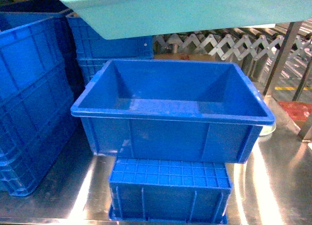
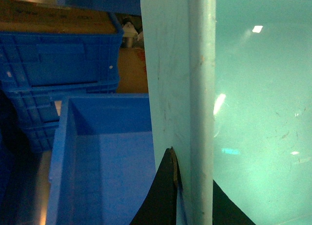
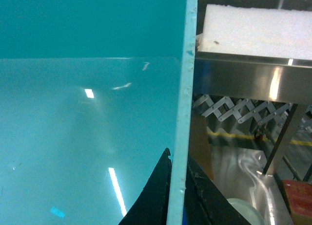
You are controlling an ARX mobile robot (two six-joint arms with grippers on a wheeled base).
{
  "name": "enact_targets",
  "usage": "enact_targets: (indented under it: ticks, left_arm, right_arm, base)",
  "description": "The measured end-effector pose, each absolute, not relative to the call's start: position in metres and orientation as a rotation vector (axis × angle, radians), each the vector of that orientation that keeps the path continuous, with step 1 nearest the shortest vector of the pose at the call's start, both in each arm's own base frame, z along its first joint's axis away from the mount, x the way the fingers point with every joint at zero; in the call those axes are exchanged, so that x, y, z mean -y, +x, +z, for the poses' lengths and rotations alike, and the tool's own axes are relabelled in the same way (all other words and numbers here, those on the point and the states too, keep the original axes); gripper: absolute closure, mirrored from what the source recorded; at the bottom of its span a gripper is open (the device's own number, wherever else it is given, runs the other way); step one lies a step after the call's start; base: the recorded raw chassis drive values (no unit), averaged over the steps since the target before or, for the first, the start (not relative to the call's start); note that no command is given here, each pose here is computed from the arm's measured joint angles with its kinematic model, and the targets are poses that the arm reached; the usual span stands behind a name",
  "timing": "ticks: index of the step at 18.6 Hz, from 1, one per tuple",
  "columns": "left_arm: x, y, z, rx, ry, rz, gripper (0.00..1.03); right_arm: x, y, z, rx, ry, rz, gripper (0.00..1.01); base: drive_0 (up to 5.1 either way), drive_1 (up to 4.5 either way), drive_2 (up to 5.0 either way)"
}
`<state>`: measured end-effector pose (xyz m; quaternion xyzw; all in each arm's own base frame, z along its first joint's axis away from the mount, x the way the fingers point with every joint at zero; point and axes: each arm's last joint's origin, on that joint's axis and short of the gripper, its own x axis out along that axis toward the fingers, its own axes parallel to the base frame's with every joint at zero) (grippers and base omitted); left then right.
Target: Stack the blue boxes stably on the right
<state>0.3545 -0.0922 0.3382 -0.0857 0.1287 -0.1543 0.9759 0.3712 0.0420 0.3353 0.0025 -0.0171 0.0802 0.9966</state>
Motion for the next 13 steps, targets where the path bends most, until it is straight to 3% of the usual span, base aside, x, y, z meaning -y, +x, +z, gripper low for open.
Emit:
enact_targets:
  ticks: [2, 5, 8, 13]
  left_arm:
    - [0.0917, 0.3544, 0.3388, -0.256, -0.174, -0.311, 1.01]
    - [0.0949, 0.3536, 0.3388, -0.255, -0.172, -0.312, 1.01]
    - [0.0927, 0.3536, 0.3395, -0.254, -0.173, -0.311, 1.01]
    - [0.0921, 0.3537, 0.3395, -0.255, -0.174, -0.312, 1.01]
  right_arm:
    - [-0.0408, 0.3707, 0.3367, 0.042, 0.005, 0.16, 0.94]
    - [-0.0377, 0.3716, 0.3348, 0.032, 0.005, 0.15, 0.94]
    - [-0.0406, 0.3708, 0.3362, 0.041, 0.005, 0.158, 0.94]
    - [-0.0408, 0.3707, 0.3362, 0.039, 0.005, 0.158, 0.94]
  base:
    - [4.4, -1.0, -3.5]
    - [0.0, 0.0, 0.0]
    - [0.4, 2.69, -2.0]
    - [-0.1, 4.17, -4.4]
